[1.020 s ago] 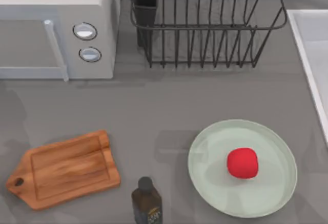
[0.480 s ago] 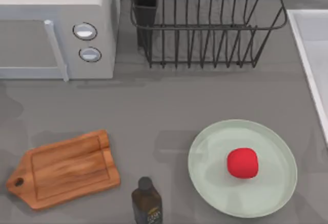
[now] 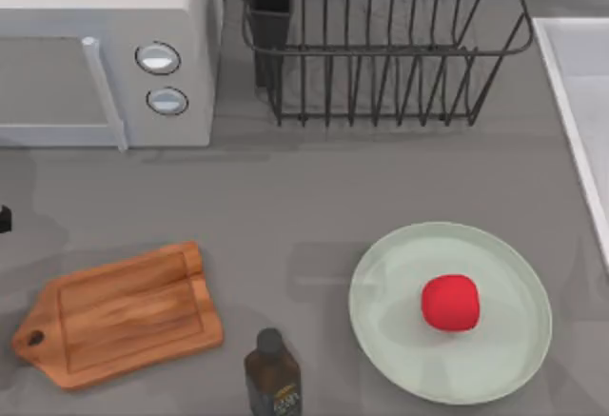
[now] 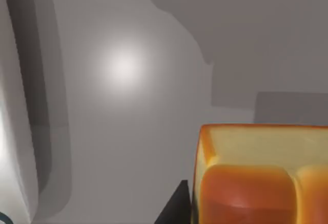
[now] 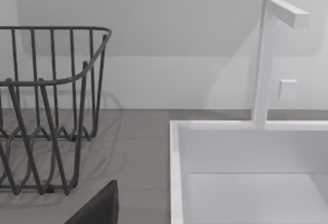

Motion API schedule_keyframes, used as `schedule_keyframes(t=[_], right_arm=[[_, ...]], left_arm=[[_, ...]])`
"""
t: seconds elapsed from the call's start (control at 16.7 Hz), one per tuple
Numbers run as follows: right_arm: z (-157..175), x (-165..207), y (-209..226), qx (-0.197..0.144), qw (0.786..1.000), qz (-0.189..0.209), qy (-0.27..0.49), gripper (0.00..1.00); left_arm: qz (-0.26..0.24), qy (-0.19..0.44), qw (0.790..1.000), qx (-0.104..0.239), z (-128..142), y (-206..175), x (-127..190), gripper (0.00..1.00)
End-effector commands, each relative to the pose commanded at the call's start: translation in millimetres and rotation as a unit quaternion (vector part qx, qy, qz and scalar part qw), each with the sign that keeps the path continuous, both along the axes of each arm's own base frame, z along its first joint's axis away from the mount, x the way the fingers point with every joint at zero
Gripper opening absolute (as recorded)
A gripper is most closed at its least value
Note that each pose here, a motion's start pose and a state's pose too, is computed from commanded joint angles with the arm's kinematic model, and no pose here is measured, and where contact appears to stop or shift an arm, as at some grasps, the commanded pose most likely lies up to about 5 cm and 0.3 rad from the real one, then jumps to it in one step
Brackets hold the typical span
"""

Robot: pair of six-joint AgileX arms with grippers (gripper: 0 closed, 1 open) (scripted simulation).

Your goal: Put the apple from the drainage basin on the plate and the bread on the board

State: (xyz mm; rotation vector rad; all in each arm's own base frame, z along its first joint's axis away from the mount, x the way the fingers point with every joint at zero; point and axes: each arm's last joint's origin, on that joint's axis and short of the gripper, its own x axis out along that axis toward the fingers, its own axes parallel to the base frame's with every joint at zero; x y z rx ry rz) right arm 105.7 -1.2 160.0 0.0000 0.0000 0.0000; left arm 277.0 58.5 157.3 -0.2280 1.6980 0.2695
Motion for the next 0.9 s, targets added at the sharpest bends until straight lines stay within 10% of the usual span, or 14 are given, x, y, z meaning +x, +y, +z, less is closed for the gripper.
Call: schedule_keyframes(t=[0.42, 0.9], right_arm=[[0.0, 0.0, 0.0, 0.000, 1.000, 0.000, 0.000, 1.00], [0.0, 0.0, 0.0, 0.000, 1.000, 0.000, 0.000, 1.00]], left_arm=[[0.338, 0.017, 0.939, 0.064, -11.6, -50.7, -5.3, 0.00], [0.538, -0.030, 0.839, 0.074, 5.3, -113.6, -11.9, 0.00]])
